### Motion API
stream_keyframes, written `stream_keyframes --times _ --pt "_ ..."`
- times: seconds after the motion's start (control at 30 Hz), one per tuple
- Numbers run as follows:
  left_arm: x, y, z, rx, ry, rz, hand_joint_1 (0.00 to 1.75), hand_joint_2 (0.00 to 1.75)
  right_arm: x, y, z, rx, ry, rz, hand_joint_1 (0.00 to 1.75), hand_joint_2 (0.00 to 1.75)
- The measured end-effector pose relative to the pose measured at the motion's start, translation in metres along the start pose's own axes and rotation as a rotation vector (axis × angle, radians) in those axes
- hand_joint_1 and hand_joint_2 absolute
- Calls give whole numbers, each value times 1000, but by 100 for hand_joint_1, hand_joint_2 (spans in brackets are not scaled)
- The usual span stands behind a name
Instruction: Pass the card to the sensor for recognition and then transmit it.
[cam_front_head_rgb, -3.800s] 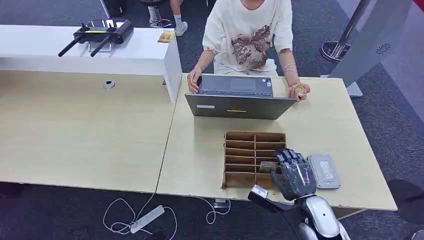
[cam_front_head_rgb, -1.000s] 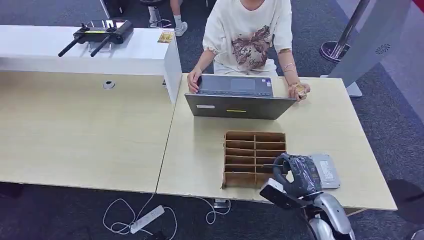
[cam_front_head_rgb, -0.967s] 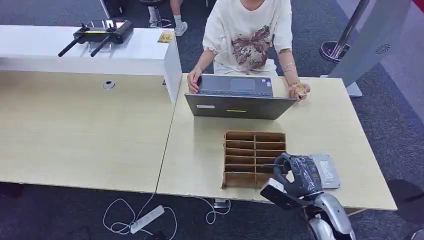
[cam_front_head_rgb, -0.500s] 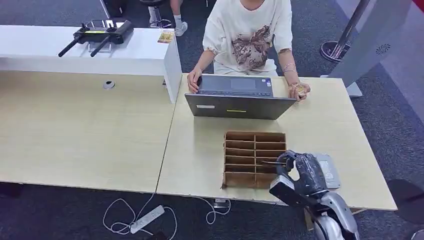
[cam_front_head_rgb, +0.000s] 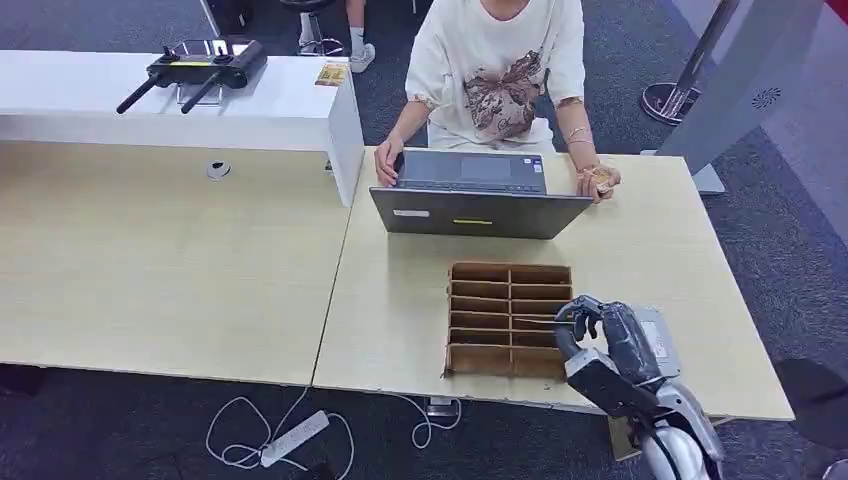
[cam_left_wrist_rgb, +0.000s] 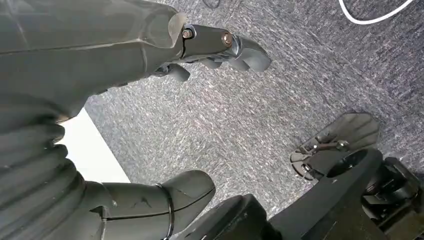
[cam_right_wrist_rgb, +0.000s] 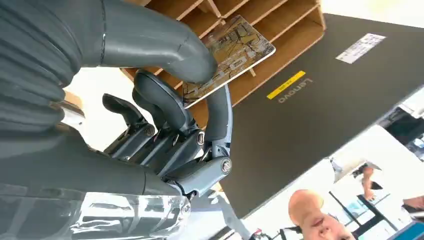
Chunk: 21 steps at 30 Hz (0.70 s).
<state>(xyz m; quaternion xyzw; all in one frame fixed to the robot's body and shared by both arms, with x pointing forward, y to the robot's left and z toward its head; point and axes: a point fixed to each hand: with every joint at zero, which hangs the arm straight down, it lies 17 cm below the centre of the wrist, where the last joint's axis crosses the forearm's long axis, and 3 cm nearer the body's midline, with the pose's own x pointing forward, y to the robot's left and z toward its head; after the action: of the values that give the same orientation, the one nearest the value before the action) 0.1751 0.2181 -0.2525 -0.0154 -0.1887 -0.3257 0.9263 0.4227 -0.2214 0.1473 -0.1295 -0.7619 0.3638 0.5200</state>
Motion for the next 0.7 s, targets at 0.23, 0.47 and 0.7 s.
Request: stream_keyframes --times 0.23,0.47,0.7 --pt "0 0 0 0 0 -8 0 175 7 -8 -6 -16 -27 -9 175 175" --pt "3 -2 0 -3 -4 -11 0 175 23 -31 -27 -49 -85 20 175 175" --pt "4 -1 0 -2 -6 -11 0 175 34 -44 -41 -62 -120 37 175 175"
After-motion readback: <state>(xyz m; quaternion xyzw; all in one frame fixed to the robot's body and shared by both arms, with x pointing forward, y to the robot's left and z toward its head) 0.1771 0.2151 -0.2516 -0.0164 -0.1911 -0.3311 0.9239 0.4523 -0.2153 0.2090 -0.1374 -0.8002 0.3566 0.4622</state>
